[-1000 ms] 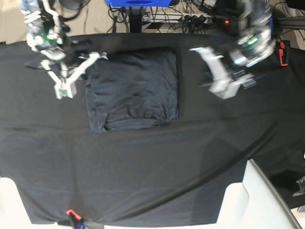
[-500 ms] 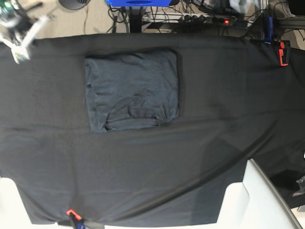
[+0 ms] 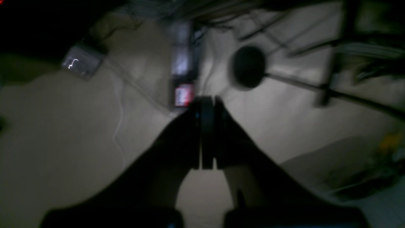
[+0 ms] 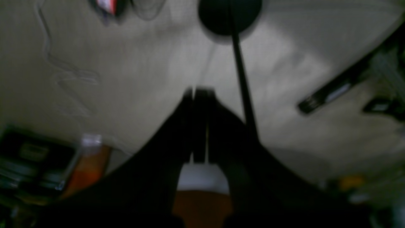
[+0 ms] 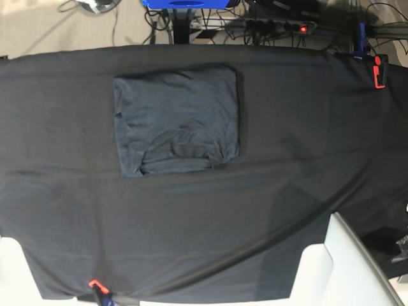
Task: Fold the T-shirt properly
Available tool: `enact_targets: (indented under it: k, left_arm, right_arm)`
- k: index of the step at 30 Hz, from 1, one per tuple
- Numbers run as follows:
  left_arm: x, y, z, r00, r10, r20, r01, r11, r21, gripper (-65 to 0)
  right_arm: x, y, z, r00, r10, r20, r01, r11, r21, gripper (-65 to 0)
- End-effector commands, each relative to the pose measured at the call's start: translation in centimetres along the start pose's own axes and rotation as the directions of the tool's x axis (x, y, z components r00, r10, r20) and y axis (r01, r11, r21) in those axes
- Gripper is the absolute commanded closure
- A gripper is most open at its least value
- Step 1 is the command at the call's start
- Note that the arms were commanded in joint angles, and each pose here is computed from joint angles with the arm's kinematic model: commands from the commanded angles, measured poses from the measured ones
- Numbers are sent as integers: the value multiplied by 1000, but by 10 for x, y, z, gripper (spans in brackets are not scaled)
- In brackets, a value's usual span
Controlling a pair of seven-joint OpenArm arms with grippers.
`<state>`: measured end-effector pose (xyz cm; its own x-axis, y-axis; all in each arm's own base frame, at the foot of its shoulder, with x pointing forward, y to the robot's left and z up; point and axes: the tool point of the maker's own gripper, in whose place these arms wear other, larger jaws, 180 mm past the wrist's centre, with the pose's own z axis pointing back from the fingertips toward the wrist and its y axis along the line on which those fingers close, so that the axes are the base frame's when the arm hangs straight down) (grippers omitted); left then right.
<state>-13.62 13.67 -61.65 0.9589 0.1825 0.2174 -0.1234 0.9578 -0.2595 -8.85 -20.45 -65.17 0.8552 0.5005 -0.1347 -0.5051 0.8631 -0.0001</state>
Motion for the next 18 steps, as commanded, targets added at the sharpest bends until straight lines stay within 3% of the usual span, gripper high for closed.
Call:
enact_targets:
  k: [1,3,5,7,9,13,18]
  left_arm:
    - [4,6,-1,1000,0,8,0,1000,18,0]
    - [32,8,-16,998,-54,34,53,998,37,0]
    - [44,10,-25,993,-116,5,115,993,36,0]
    - [58,11,-36,985,-165,-42,166,986,23,0]
    - [65,12,-41,979,-190,-72,192,981,16,0]
    - [84,8,-50,970,-236,-57,236,972,-2,0]
    - [105,3,-58,972,-233,-25,233,972,0,0]
  right_arm:
    - [-25,-23,0,1000,18,-22,-20,998,-61,0]
    - [4,-27,1,992,38,119,-29,997,-77,0]
    - [16,-26,4,980,40,195,-26,997,-76,0]
    - [18,-22,4,976,7,218,8,998,-69,0]
    - [23,-24,6,964,-81,253,101,993,-67,0]
    - [30,-15,8,919,-259,297,284,958,-43,0]
    - [32,-14,8,904,-303,301,329,944,-39,0]
